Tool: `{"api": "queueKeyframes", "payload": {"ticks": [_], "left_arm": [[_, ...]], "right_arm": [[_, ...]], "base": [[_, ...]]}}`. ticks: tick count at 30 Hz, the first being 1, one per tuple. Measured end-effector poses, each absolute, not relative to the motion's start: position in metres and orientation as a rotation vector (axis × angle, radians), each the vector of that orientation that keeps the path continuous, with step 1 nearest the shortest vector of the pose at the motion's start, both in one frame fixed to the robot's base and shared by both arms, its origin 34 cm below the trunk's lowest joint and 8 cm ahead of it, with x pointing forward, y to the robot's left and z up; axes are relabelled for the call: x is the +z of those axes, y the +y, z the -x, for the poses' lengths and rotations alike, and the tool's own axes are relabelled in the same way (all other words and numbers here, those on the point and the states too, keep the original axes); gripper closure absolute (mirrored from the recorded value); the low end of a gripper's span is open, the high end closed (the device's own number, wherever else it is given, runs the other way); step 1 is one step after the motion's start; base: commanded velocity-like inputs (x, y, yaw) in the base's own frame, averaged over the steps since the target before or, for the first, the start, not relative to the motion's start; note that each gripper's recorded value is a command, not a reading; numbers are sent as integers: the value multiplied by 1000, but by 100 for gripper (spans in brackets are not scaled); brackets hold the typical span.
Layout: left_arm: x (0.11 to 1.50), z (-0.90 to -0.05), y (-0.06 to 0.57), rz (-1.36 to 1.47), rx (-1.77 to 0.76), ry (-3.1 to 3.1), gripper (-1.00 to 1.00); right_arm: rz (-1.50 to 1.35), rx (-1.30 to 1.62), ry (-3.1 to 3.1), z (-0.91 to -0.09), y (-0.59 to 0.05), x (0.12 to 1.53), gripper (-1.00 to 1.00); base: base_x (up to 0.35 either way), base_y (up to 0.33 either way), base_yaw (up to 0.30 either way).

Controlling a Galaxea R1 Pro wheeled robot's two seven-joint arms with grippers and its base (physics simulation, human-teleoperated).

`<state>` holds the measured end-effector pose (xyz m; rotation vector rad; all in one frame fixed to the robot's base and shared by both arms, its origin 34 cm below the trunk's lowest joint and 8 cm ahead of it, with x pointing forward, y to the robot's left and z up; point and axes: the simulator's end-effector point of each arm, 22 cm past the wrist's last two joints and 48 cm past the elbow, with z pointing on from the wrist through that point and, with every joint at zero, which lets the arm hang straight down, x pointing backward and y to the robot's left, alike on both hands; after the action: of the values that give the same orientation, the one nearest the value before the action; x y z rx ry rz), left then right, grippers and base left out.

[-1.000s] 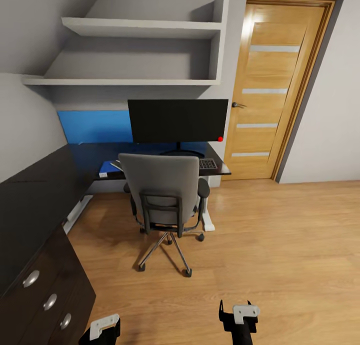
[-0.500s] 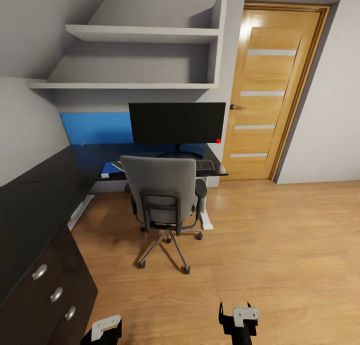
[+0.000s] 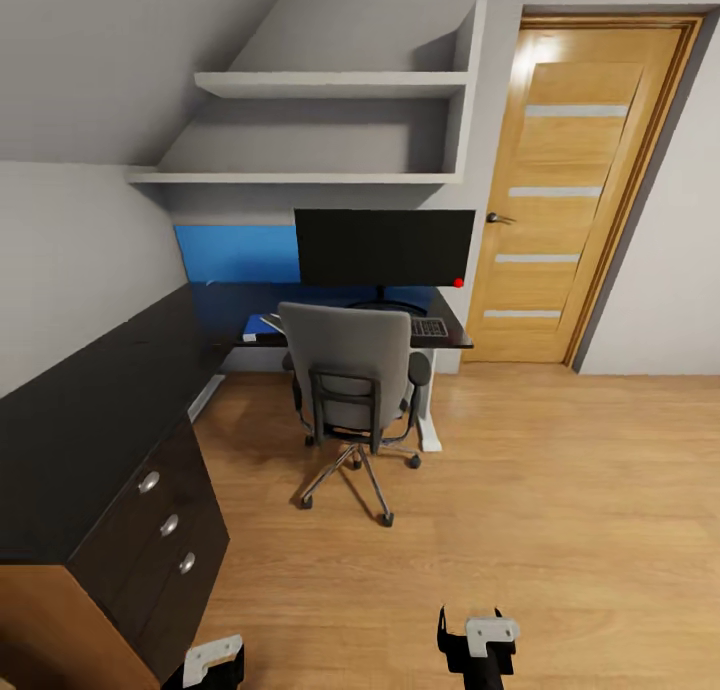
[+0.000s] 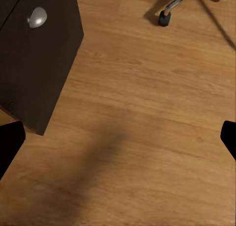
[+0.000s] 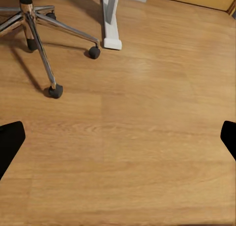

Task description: In the bedroom, organize the workspace by keeping the computer under the desk, ensuring the monitor is on the desk, placing the keyboard on the desk next to the monitor, placing the mouse on the desk next to the keyboard, moving the folder from the swivel chair onto the desk next to the mouse, stacking the notebook on top of the folder with the pen on top of the notebook, and positioning the swivel chair next to the desk.

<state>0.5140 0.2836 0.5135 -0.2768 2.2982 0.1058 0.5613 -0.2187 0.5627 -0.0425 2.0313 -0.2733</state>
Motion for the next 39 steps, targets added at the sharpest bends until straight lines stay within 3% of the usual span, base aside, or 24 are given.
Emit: {"api": "queueKeyframes", "payload": {"ticks": [13, 39], "left_arm": [[533, -511, 281, 275, 103, 2312, -100], [532, -442, 281, 339, 122, 2442, -100]], "right_arm": [[40, -272, 2030, -563, -219, 586, -100], [-3, -356, 2138, -508, -260, 590, -100]], "base": [[-279, -87, 206], [-16, -6, 7]]}}
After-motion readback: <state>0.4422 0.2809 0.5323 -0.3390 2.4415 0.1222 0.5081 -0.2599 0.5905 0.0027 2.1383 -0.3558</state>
